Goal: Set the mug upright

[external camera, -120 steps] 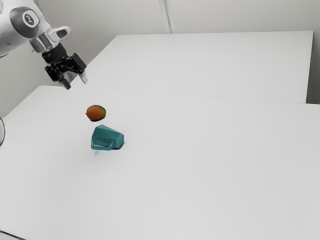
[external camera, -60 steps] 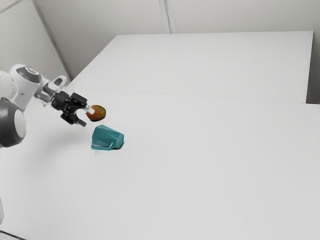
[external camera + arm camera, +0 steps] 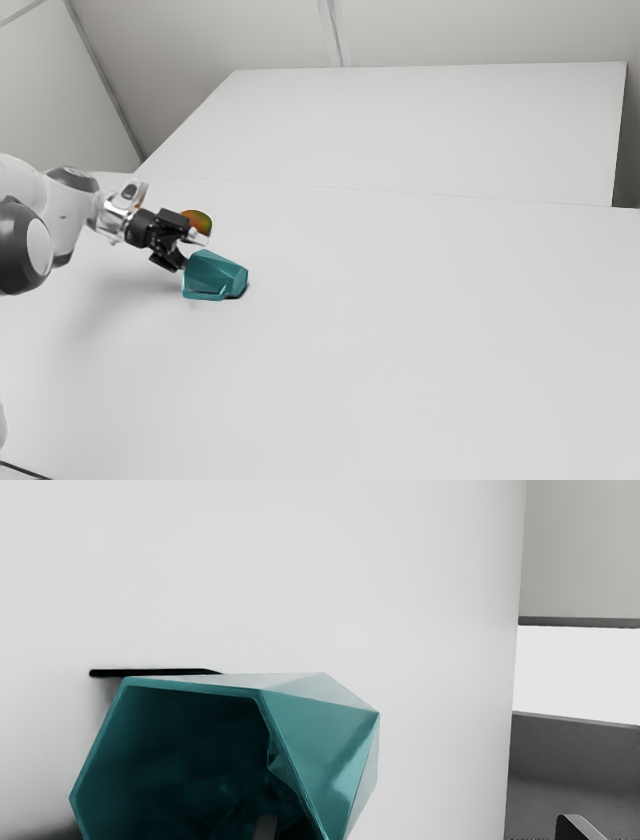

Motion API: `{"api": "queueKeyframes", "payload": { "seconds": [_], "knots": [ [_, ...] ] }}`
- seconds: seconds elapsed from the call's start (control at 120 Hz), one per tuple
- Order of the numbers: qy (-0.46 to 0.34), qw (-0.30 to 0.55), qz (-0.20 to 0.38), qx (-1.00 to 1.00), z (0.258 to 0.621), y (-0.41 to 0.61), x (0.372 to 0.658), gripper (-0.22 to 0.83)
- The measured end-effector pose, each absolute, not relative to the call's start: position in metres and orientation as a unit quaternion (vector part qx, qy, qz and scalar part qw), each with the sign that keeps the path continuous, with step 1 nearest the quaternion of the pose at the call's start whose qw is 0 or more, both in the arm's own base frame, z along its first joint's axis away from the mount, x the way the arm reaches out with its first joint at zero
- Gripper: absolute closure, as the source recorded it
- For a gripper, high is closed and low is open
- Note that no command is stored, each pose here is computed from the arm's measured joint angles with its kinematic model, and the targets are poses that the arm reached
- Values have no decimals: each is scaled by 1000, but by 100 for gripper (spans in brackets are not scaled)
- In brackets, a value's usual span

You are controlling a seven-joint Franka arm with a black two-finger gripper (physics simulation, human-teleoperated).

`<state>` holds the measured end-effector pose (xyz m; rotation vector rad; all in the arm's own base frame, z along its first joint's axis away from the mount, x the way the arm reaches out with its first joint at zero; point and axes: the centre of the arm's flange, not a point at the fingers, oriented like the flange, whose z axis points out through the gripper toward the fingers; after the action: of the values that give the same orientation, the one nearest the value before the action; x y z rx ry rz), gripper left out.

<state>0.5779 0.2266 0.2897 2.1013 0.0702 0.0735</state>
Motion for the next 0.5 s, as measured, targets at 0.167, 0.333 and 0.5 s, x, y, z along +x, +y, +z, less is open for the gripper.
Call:
{"api": "queueKeyframes", "payload": {
  "seconds": [0.167, 0.333, 0.5],
  "knots": [
    [14, 504, 43, 862, 295, 225, 578, 40],
    [0, 504, 54, 862, 302, 223, 579, 64],
    [-8, 503, 58, 862, 302, 222, 580, 73]
  ]
}}
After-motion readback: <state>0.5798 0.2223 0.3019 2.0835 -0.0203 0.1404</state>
